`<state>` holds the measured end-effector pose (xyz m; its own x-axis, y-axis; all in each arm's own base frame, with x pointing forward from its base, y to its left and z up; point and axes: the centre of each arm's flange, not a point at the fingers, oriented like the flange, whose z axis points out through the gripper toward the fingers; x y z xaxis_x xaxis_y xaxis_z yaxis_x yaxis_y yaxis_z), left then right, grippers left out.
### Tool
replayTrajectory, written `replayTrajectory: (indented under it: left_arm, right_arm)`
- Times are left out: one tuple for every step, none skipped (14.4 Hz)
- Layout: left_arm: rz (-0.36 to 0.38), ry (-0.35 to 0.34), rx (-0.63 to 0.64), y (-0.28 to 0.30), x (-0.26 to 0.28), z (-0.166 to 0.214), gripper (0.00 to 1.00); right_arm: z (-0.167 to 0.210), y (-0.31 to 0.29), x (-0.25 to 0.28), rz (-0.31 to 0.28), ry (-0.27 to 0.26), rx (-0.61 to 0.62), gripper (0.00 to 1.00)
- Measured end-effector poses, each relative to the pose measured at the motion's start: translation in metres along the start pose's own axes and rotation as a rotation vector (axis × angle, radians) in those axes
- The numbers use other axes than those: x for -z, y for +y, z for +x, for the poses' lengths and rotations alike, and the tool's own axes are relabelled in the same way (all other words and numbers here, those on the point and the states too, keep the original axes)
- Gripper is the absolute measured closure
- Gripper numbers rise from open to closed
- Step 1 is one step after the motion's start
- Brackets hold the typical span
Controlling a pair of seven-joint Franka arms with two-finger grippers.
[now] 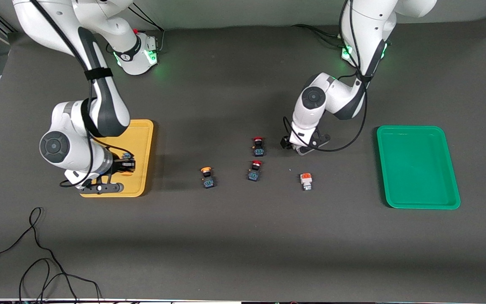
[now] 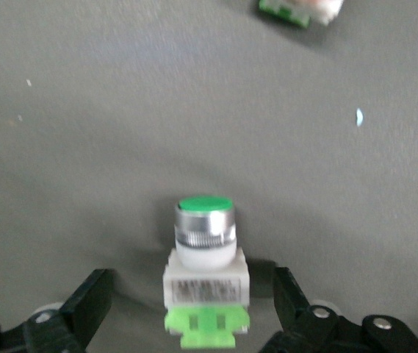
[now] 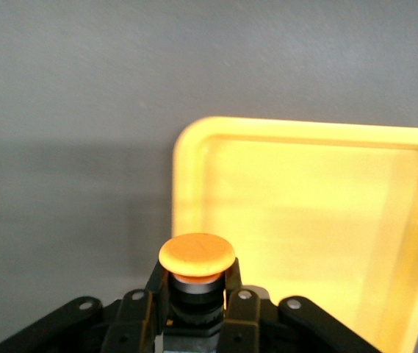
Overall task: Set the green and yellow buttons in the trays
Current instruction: 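Place the yellow button in the yellow tray while the left gripper carries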
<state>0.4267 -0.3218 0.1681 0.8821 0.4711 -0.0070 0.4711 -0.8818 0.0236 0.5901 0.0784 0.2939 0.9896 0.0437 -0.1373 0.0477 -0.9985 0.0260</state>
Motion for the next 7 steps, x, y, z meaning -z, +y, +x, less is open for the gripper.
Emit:
replayTrajectory:
  left_arm:
    - [-0.001,0.001,0.001,0.0,0.001,0.003,0.03]
    - [-0.003,0.002,0.002,0.0,0.001,0.004,0.07]
    - [-0.004,0.002,0.001,0.0,0.001,0.004,0.19]
    - [-0.006,0.003,0.0,0.001,0.003,0.004,0.3]
    - [-0.011,0.005,-0.002,0.002,0.005,0.004,0.41]
    - [-0.014,0.006,-0.004,0.003,0.007,0.003,0.53]
    - [-0.016,0.007,-0.006,0.004,0.008,0.003,0.59]
  right_arm:
    - [-0.005,0.008,-0.017,-0.007,0.012,0.011,0.67]
    - [-0.01,0.013,-0.034,-0.014,0.029,0.021,0.67]
    - [-0.016,0.017,-0.051,-0.023,0.044,0.03,0.67]
    - [-0.021,0.02,-0.066,-0.032,0.057,0.037,0.67]
    - [-0.026,0.023,-0.078,-0.04,0.068,0.041,0.67]
    - [-0.03,0.025,-0.087,-0.047,0.072,0.042,0.67]
    - [-0.032,0.026,-0.094,-0.052,0.07,0.043,0.67]
